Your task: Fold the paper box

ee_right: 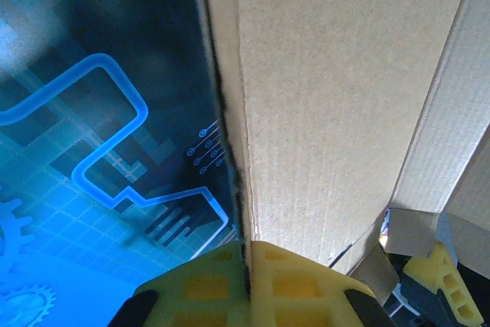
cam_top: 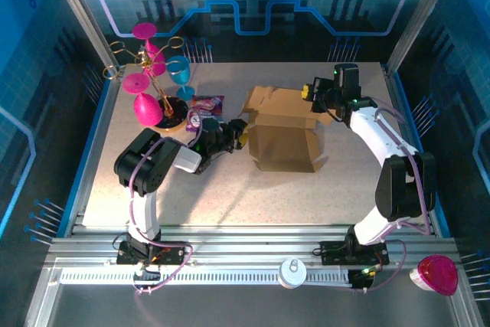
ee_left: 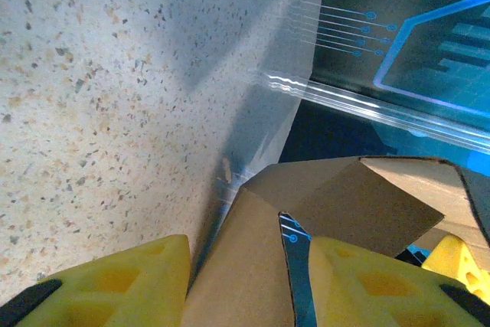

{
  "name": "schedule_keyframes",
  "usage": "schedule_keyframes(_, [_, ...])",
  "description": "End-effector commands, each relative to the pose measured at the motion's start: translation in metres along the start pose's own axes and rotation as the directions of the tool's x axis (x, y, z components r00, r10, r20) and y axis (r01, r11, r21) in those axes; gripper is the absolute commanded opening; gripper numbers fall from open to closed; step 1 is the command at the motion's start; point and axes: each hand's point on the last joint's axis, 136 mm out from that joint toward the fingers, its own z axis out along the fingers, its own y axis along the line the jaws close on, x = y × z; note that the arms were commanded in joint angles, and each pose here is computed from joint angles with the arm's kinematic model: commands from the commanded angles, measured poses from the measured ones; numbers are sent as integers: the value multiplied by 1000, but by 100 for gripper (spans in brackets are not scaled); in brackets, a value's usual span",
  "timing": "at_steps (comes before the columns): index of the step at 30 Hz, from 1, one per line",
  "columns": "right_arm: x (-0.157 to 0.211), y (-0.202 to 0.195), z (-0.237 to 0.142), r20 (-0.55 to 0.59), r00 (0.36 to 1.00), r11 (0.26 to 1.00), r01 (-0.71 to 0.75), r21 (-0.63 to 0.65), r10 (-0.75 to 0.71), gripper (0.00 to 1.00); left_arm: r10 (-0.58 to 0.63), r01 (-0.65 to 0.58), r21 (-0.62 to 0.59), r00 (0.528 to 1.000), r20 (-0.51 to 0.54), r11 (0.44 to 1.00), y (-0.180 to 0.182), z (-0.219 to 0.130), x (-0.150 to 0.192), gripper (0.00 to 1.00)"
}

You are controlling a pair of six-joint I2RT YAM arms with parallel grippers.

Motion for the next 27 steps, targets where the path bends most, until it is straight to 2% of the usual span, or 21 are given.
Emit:
schedule_keyframes(1, [8,18,-12,-25,1000,999,-7,-41,6,0,64,-63,36,998,-22,997,-25,-1,7,46])
schedule_keyframes(5, [3,19,-12,-15,1000,999,-13,-43,12,0,74,-74,4,997,23,997,-23,-15,3,43])
schedule_keyframes(9, [1,22,-14,-12,1000,998,-19,-52,18,0,18,-16,-30,996,90,999,-7,-31,-7,37])
schedule_keyframes(13, [3,23,-15,-16,1000,998,-22,-53,21,0,-47,44,30,991,124,999,-7,-30,-22,32])
schedule_keyframes(17, [2,23,-14,-14,1000,998,-26,-56,25,0,-72,63,89,992,108,994,-19,-16,-26,34])
schedule_keyframes(21, [3,24,-15,-21,999,998,-32,-59,31,0,-78,64,138,992,99,988,-33,-7,-29,40])
schedule_keyframes(27, [4,25,-14,-23,999,997,-37,-64,36,0,-81,73,158,996,42,985,-42,7,-19,43])
